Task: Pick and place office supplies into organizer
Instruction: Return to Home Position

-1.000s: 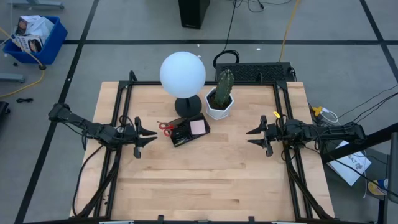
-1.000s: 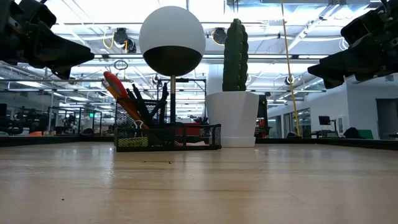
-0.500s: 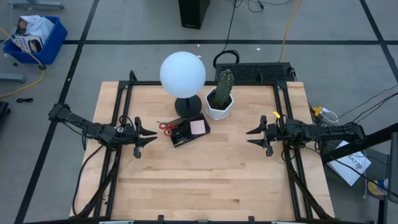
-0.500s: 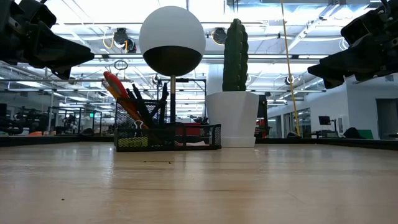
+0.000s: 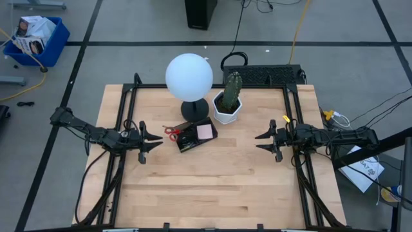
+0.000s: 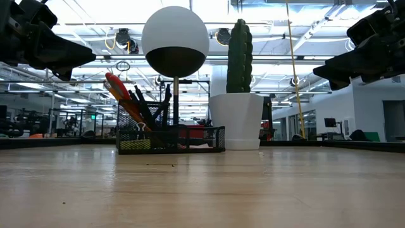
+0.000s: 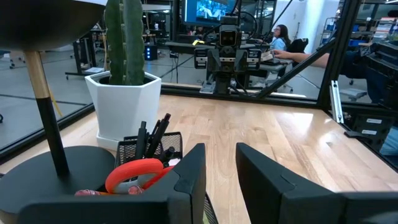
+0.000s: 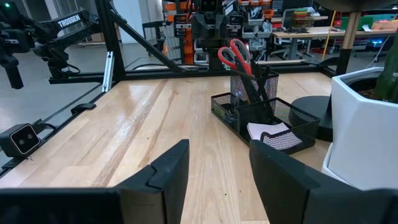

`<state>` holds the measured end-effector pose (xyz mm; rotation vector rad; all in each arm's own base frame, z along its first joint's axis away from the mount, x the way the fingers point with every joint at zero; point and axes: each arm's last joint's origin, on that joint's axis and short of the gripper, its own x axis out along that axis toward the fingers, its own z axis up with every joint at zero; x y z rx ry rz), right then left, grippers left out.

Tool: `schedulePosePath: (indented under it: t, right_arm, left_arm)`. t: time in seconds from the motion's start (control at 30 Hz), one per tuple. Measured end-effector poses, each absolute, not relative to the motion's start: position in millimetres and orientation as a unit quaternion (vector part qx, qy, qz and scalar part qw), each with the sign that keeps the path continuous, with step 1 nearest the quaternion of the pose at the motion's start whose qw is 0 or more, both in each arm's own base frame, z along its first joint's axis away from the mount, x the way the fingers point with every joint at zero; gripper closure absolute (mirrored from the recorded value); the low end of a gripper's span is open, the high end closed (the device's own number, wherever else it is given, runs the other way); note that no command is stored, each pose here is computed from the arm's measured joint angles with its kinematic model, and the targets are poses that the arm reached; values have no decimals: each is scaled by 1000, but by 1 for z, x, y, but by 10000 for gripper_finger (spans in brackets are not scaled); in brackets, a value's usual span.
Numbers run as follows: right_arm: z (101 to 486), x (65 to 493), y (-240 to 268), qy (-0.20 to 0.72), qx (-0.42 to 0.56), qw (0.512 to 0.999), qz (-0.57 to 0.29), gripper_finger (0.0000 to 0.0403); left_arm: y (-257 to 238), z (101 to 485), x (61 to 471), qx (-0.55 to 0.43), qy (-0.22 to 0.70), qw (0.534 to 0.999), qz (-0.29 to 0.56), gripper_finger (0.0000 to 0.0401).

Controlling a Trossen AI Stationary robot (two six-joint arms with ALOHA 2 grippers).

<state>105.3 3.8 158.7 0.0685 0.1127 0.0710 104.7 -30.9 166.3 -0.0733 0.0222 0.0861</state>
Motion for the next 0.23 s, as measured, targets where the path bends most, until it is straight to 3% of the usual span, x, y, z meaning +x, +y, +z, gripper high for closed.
schedulePosePath:
  t: [0.23]
  right_arm:
    - [159, 105, 4, 56, 34, 997, 36, 241]
  left_arm:
    - [-31, 166, 105, -37, 11, 998, 43, 308]
